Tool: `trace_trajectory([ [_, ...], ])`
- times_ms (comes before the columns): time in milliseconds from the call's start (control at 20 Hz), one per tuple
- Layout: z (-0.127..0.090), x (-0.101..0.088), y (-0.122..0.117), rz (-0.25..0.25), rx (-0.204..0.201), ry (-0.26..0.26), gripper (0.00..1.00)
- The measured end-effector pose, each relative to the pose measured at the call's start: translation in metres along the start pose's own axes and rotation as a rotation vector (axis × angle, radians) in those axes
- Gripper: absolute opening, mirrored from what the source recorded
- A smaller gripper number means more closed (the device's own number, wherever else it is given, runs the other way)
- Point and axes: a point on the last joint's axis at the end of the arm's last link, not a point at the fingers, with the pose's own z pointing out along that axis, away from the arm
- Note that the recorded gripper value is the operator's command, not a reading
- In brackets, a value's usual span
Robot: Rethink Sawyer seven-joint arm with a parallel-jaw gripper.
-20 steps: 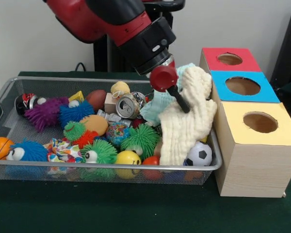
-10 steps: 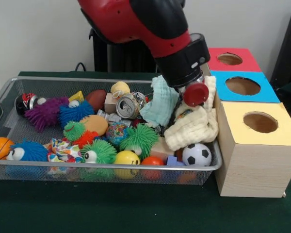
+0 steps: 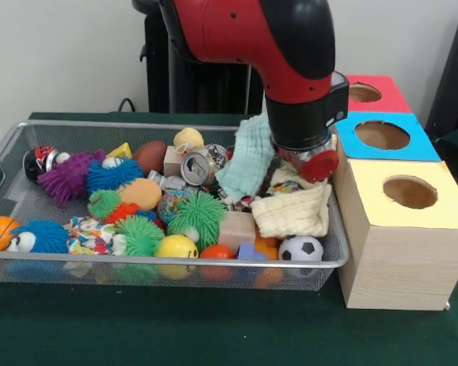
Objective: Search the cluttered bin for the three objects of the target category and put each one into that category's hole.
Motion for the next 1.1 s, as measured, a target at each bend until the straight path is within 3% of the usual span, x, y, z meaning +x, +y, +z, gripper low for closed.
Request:
trace_trajectory([
  [350,0.003,-0.016,-0.010,-0.077,0.127,-0.062,0.00],
  [550,-0.001,-0.033,-0.023,-0.093,0.187,-0.080,0.00],
  [650,-0.003,-0.055,-0.038,-0.099,0.223,-0.113,0.00],
  [1100,-0.019,-0.124,-0.064,-0.073,0.242,-0.182,0.00],
])
